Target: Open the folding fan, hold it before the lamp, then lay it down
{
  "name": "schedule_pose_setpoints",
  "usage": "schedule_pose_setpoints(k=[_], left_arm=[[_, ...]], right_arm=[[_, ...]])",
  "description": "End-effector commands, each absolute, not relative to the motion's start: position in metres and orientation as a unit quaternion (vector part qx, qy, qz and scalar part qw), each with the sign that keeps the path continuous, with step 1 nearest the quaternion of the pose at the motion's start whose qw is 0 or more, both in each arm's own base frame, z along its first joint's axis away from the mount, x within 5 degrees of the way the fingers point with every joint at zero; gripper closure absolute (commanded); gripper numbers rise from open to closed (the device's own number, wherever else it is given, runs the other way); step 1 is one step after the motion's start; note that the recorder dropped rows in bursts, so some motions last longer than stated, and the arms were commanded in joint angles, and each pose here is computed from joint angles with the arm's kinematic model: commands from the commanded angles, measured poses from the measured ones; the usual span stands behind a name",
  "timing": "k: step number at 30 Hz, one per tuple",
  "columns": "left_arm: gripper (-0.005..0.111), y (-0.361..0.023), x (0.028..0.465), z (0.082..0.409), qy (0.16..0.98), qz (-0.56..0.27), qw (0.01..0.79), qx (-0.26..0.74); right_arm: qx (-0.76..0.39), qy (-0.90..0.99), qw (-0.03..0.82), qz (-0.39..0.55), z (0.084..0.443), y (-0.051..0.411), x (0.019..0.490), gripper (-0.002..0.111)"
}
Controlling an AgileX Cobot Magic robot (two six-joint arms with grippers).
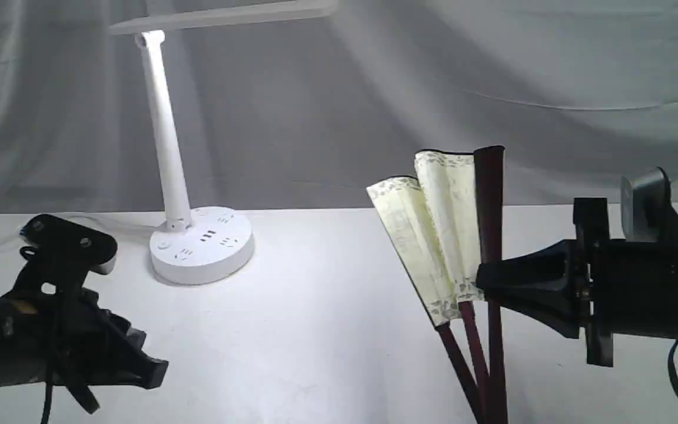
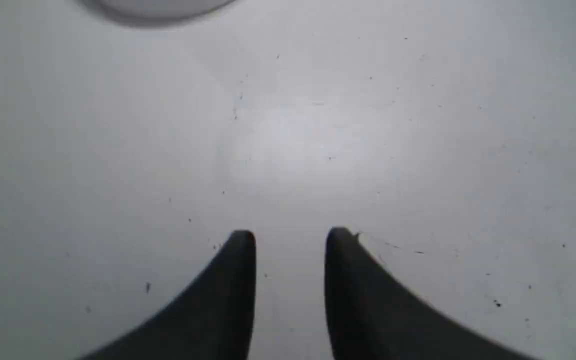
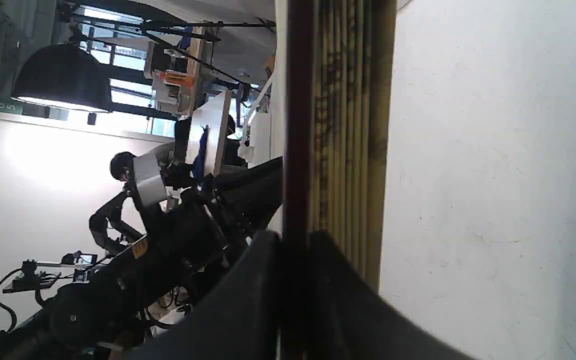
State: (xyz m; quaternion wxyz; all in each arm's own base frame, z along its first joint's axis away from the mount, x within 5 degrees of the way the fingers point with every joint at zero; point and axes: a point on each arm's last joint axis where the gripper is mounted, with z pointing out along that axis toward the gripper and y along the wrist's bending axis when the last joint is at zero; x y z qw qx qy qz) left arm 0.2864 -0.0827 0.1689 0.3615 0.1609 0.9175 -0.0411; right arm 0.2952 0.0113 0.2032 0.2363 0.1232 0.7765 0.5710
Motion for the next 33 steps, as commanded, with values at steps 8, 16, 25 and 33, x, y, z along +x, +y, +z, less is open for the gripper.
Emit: schedule_pose_setpoints(k=[8, 16, 25, 33], left_arm=[[0.106, -0.082, 0.285, 0.168, 0.922, -0.055, 0.368, 0.105], [0.106, -0.071, 0.286, 0.168, 0.885, -0.003, 0.456, 0.096], [0.106, -0.085, 0.275, 0.17, 0.826, -0.115, 0.54, 0.114], [0.099, -0.11, 0.265, 0.175, 0.797, -0.323, 0.507, 0.065]], right_arm=[[0.092, 0.779, 0.245, 0.569, 0.205, 0.011, 0.292, 0.108], [0.086, 0.78, 0.249, 0.568, 0.205, 0.011, 0.292, 0.108], [0.086, 0.779, 0.251, 0.568, 0.205, 0.011, 0.292, 0.108], [0.083, 0.781, 0.251, 0.567, 0.205, 0.011, 0.292, 0.108]])
